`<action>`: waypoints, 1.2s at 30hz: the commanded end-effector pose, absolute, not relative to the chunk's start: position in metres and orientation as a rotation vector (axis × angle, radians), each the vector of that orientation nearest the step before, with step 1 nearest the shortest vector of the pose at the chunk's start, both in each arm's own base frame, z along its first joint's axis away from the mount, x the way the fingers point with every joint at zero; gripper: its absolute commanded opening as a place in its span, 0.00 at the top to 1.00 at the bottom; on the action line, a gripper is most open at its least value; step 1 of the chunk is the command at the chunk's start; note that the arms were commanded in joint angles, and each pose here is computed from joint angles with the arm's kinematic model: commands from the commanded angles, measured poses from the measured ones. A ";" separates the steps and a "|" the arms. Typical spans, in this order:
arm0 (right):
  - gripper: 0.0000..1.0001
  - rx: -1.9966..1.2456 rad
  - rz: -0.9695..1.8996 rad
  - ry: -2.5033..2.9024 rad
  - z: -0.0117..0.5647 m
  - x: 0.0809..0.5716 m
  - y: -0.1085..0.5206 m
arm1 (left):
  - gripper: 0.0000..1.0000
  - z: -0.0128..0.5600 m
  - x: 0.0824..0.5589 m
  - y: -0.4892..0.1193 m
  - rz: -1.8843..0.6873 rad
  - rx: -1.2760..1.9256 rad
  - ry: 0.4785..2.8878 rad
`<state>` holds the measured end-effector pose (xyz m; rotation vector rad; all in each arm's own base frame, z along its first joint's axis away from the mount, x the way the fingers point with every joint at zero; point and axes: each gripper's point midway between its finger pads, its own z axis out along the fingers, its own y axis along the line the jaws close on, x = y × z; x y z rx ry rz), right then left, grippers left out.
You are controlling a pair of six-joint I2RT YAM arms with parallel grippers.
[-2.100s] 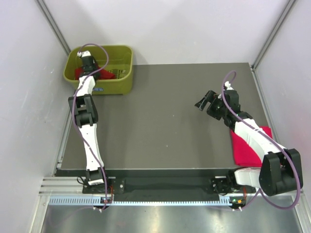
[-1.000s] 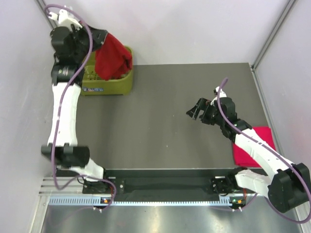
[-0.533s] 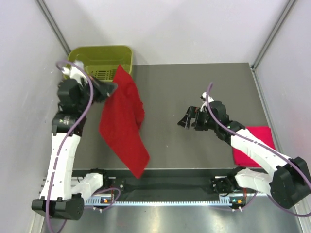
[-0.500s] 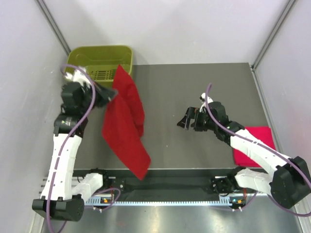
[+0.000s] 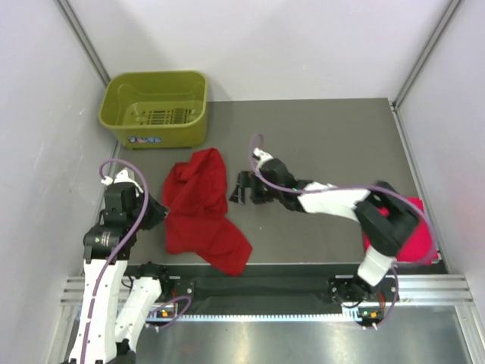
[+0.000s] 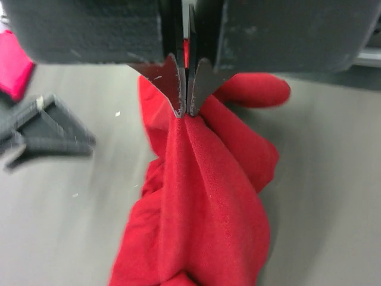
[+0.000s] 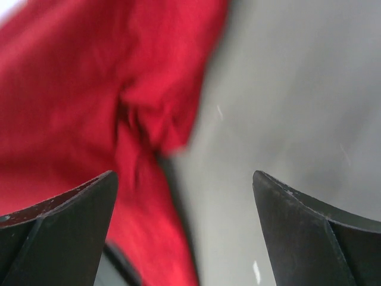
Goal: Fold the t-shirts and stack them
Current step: Move the tshirt to the center of the board, then flatten the tshirt out
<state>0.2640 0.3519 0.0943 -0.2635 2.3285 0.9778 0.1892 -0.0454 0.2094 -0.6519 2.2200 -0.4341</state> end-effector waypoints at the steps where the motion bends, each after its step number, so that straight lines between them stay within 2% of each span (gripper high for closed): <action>1: 0.05 -0.260 1.024 2.146 0.134 0.314 0.407 | 1.00 0.201 0.174 -0.036 -0.337 -0.642 2.300; 2: 0.06 -0.267 0.998 2.191 0.110 0.321 0.416 | 1.00 0.207 0.174 -0.033 -0.315 -0.616 2.291; 3: 0.09 -0.266 1.016 2.153 0.122 0.334 0.429 | 1.00 0.209 0.173 -0.031 -0.302 -0.583 2.293; 4: 0.15 -0.270 1.011 2.180 0.102 0.339 0.438 | 1.00 0.209 0.172 -0.022 -0.233 -0.552 2.295; 6: 0.22 -0.268 1.039 2.149 0.109 0.351 0.456 | 1.00 0.212 0.173 -0.019 -0.206 -0.523 2.292; 8: 0.24 -0.263 1.044 2.173 0.095 0.354 0.471 | 1.00 0.216 0.174 -0.021 -0.210 -0.489 2.299; 9: 0.33 -0.256 1.030 2.173 0.091 0.356 0.474 | 1.00 0.218 0.176 -0.023 -0.223 -0.474 2.296; 11: 0.44 -0.236 1.008 2.195 0.078 0.356 0.481 | 1.00 0.226 0.179 -0.024 -0.234 -0.444 2.277; 12: 0.54 -0.215 0.984 2.197 0.075 0.361 0.481 | 1.00 0.230 0.180 -0.024 -0.233 -0.431 2.272; 14: 0.61 -0.202 0.960 2.218 0.067 0.362 0.481 | 1.00 0.241 0.182 -0.023 -0.223 -0.398 2.253; 15: 0.73 -0.200 0.945 2.218 0.067 0.363 0.480 | 1.00 0.244 0.181 -0.023 -0.217 -0.390 2.255; 18: 1.00 -0.210 0.828 2.217 0.071 0.369 0.464 | 1.00 0.258 0.183 -0.019 -0.193 -0.393 2.232; 21: 1.00 -0.218 0.685 2.169 0.099 0.372 0.432 | 1.00 0.277 0.186 -0.017 -0.194 -0.409 2.185; 22: 1.00 -0.211 0.679 2.111 0.134 0.373 0.419 | 1.00 0.283 0.187 -0.016 -0.197 -0.422 2.165; 24: 1.00 -0.217 0.622 2.116 0.142 0.361 0.391 | 1.00 0.299 0.189 -0.014 -0.203 -0.441 2.112; 25: 1.00 -0.229 0.614 2.061 0.176 0.353 0.376 | 1.00 0.308 0.191 -0.016 -0.224 -0.450 2.081; 27: 1.00 -0.262 0.568 2.089 0.176 0.332 0.349 | 1.00 0.321 0.193 -0.020 -0.263 -0.447 2.036; 28: 1.00 -0.247 0.581 2.042 0.206 0.319 0.332 | 1.00 0.330 0.195 -0.025 -0.303 -0.442 2.003; 29: 1.00 -0.255 0.552 2.067 0.196 0.305 0.316 | 1.00 0.333 0.196 -0.027 -0.325 -0.441 1.987; 31: 1.00 -0.253 0.555 2.017 0.224 0.279 0.288 | 1.00 0.337 0.193 -0.043 -0.438 -0.416 1.972; 33: 1.00 -0.267 0.517 2.034 0.217 0.257 0.265 | 1.00 0.331 0.192 -0.054 -0.515 -0.417 1.968; 34: 1.00 -0.257 0.560 2.002 0.234 0.238 0.255 | 1.00 0.325 0.189 -0.059 -0.565 -0.444 1.970; 36: 1.00 -0.226 0.516 2.057 0.219 0.219 0.230 | 1.00 0.326 0.186 -0.071 -0.646 -0.418 1.960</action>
